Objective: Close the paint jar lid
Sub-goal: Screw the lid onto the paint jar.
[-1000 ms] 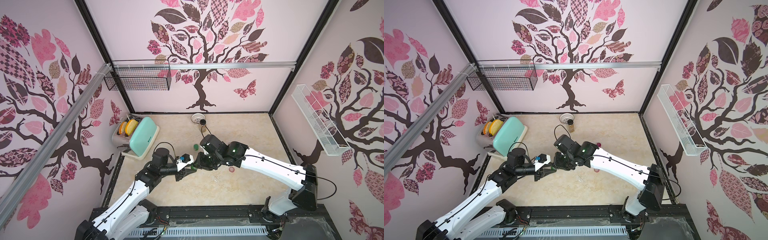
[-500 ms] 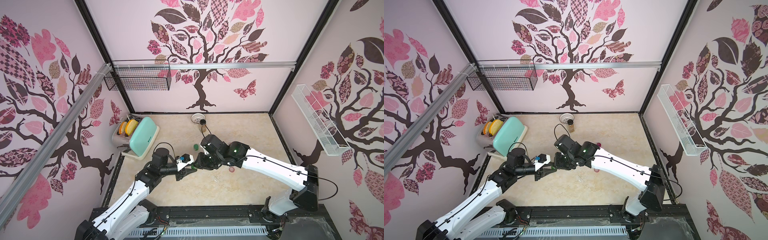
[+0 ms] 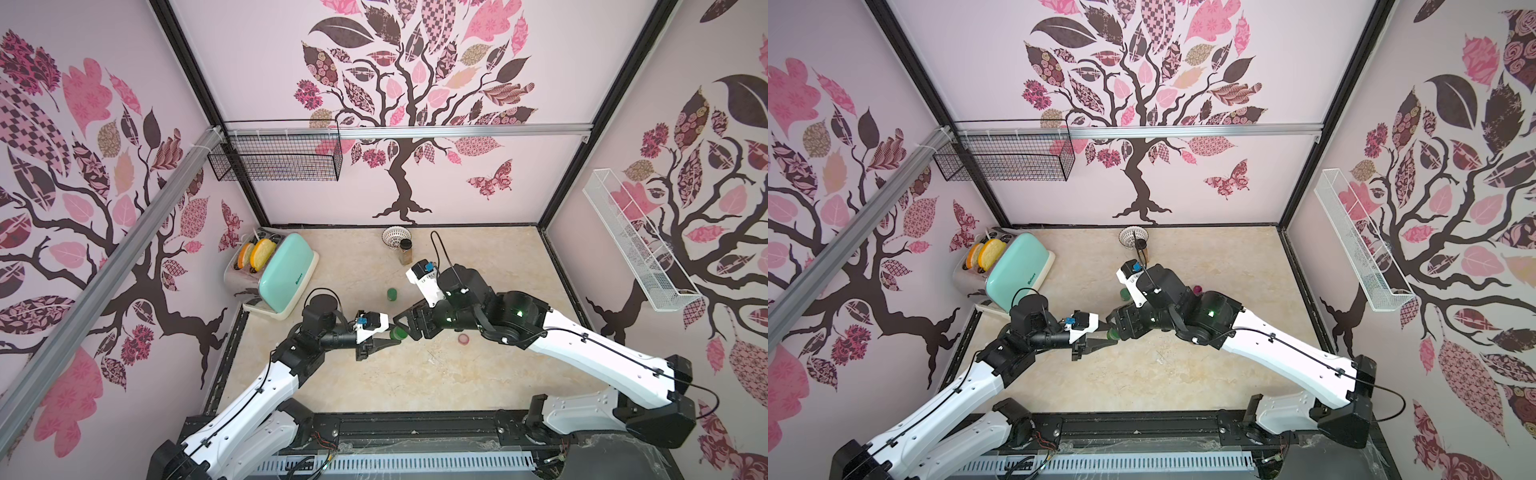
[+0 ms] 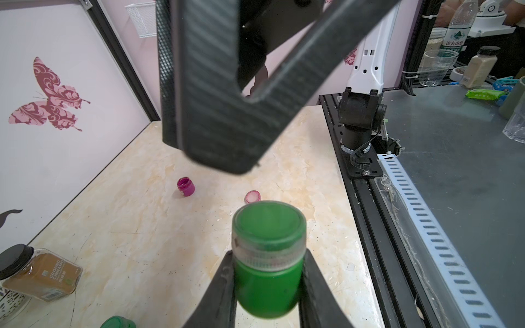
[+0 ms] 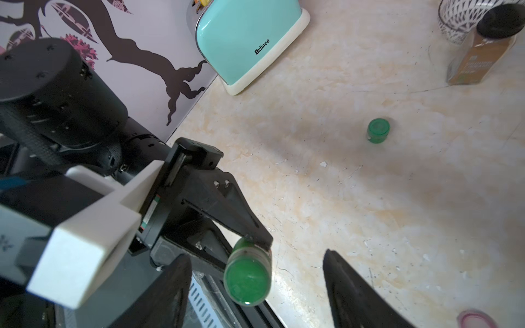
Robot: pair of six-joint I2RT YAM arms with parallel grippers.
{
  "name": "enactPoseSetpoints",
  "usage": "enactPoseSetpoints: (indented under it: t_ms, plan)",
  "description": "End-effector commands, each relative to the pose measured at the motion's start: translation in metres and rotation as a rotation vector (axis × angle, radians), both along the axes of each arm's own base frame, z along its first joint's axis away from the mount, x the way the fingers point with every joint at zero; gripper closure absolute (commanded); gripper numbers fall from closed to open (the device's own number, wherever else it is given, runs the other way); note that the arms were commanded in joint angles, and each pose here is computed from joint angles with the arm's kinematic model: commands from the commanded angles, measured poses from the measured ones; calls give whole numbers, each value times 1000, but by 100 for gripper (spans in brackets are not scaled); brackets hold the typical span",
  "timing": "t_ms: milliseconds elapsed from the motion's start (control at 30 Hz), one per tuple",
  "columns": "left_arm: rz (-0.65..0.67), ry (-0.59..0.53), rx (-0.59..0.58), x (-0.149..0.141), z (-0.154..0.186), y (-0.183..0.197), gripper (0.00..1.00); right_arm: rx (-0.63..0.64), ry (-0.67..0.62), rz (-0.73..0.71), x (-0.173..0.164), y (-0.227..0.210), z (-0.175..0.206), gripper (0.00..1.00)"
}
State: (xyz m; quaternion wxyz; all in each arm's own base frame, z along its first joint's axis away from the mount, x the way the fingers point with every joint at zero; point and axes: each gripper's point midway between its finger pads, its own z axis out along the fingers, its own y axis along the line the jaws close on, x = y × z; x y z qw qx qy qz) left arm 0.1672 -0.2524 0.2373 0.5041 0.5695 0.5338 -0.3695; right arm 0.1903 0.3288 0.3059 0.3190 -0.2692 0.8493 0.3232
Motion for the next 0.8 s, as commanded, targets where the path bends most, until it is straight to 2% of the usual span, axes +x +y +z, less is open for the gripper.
enactPoseSetpoints:
  t_ms: [0, 367, 767]
  plan:
    - [-24, -53, -36, -3, 19, -1, 83, -66, -36, 50, 0, -9, -3, 24]
    - [-21, -51, -34, -2, 18, -1, 83, -40, 171, 52, -18, 5, -17, 25]
    - [-21, -53, -33, -2, 18, -1, 83, -65, 200, 25, -19, 16, -19, 44]
